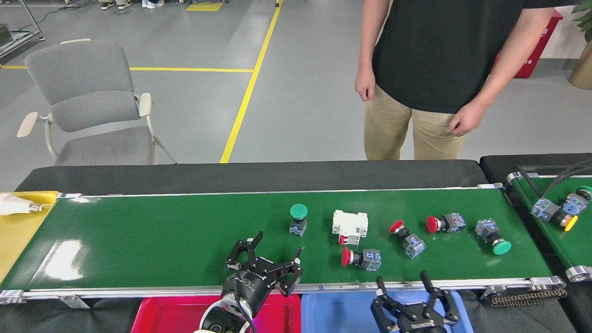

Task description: Pick switch part from conveyor to tray

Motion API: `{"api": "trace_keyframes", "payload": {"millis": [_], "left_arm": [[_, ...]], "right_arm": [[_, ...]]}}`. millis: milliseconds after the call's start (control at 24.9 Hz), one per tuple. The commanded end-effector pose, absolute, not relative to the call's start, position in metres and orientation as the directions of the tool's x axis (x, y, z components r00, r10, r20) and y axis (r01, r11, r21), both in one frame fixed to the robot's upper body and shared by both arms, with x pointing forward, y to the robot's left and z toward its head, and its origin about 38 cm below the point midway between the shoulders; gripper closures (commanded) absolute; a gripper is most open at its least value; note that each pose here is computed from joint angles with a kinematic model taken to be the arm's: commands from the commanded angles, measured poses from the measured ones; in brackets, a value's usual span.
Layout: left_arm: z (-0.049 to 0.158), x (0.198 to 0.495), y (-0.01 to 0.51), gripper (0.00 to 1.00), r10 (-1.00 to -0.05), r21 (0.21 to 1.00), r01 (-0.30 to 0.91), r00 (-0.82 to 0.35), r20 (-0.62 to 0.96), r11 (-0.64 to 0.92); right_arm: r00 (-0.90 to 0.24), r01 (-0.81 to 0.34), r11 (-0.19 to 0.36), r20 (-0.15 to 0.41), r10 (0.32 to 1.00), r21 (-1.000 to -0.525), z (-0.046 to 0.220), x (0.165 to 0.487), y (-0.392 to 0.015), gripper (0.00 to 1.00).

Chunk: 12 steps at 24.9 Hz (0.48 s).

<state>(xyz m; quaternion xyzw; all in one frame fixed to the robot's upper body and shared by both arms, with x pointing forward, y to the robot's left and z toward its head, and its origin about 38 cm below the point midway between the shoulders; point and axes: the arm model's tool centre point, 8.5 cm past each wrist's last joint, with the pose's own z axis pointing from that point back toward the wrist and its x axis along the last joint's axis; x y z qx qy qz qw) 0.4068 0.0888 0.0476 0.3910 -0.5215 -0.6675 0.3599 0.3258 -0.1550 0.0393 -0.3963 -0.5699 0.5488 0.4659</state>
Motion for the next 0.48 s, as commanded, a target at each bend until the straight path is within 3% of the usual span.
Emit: {"api": "trace_keyframes", "payload": {"millis": [0,322,362,443], "left_arm": [[0.057,0.418,0.087,0.00,-0.895,0.982,0.057,-0.425,-0.137,-0.177],[0.055,0.443,0.091,0.05,-0.907,0.983,0.091,-0.407,-0.112,-0.162],[0.054,0.444,0.092,0.11,-0.909,0.982,0.095,-0.400,-0.112,-0.163],[0.050,0.444,0.093,0.47,-0.915,0.980,0.108,-0.389,-0.111,-0.165]], "right_arm": [[-0.283,-0.070,0.071,0.088,0.955,-0.995,0.043,0.334,-0.144,0.01],[-0.359,-0.113,0.039,0.077,0.930,-0.993,0.042,0.368,-0.103,0.01],[-0.363,-0.121,0.040,0.081,0.928,-0.992,0.040,0.370,-0.099,0.01],[-0.382,-0.141,0.036,0.088,0.920,-0.989,0.037,0.376,-0.083,0.05]]}}
